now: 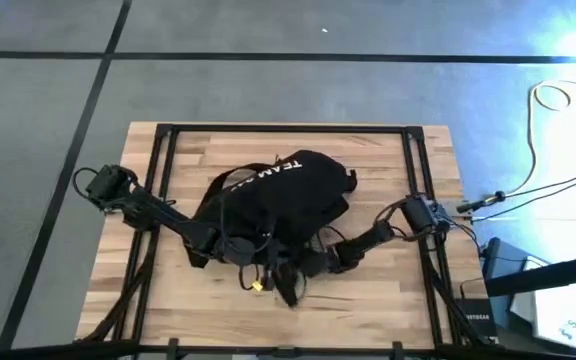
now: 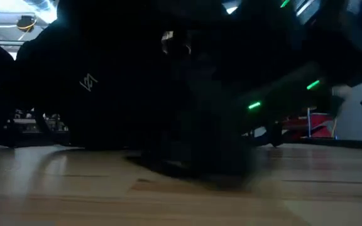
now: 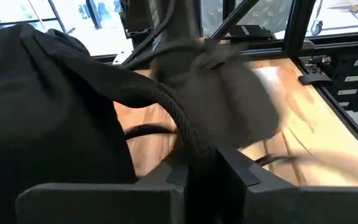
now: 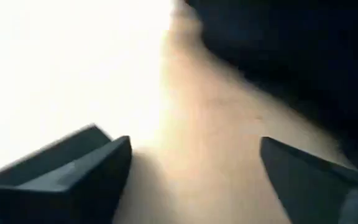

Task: Unpack backpack
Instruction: Move the black backpack to the center of the table, then return to Home Position

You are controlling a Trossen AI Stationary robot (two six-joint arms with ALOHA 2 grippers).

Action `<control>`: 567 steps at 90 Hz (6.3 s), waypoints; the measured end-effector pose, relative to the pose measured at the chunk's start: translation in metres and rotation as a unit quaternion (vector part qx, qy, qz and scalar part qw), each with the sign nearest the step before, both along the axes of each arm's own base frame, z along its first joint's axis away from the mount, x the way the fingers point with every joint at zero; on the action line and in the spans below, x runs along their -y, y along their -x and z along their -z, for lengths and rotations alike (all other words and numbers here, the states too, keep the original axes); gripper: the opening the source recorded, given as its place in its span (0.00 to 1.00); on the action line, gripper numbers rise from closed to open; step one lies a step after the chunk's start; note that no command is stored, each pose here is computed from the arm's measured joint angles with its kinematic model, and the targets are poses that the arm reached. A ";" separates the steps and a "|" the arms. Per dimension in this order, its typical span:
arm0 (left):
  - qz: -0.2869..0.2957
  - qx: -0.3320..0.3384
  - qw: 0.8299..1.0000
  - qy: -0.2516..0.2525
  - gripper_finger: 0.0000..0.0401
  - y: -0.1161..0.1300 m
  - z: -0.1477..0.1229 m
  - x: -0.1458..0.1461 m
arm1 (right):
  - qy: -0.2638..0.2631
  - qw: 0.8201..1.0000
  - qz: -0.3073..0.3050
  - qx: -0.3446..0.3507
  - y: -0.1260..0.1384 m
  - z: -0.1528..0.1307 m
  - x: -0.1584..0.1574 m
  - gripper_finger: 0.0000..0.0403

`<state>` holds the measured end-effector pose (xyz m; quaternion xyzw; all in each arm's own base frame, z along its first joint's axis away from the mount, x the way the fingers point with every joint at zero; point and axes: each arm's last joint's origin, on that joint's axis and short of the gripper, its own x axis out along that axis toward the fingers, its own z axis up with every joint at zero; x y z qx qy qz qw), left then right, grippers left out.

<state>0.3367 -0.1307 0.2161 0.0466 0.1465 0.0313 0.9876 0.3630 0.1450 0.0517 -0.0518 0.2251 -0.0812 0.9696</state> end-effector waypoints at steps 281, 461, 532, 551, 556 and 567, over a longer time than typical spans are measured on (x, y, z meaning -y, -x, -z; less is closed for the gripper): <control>0.066 -0.082 0.994 0.005 0.69 0.037 -0.026 -0.008 | 0.147 0.967 0.205 0.024 0.083 -0.154 -0.009 0.79; -0.004 0.138 0.990 0.025 0.00 0.204 0.001 -0.135 | -0.114 0.968 -0.079 0.210 0.250 -0.134 0.127 0.00; -0.007 0.121 0.988 0.096 0.00 0.234 0.054 -0.134 | -0.077 0.974 -0.062 0.204 0.261 -0.111 0.131 0.00; -0.005 0.118 0.988 0.100 0.00 0.234 0.055 -0.134 | -0.077 0.974 -0.063 0.202 0.261 -0.110 0.131 0.00; -0.005 0.118 0.988 0.100 0.00 0.234 0.055 -0.134 | -0.078 0.974 -0.064 0.202 0.261 -0.110 0.130 0.00; -0.005 0.118 0.988 0.100 0.00 0.234 0.055 -0.134 | -0.078 0.974 -0.065 0.202 0.261 -0.110 0.130 0.00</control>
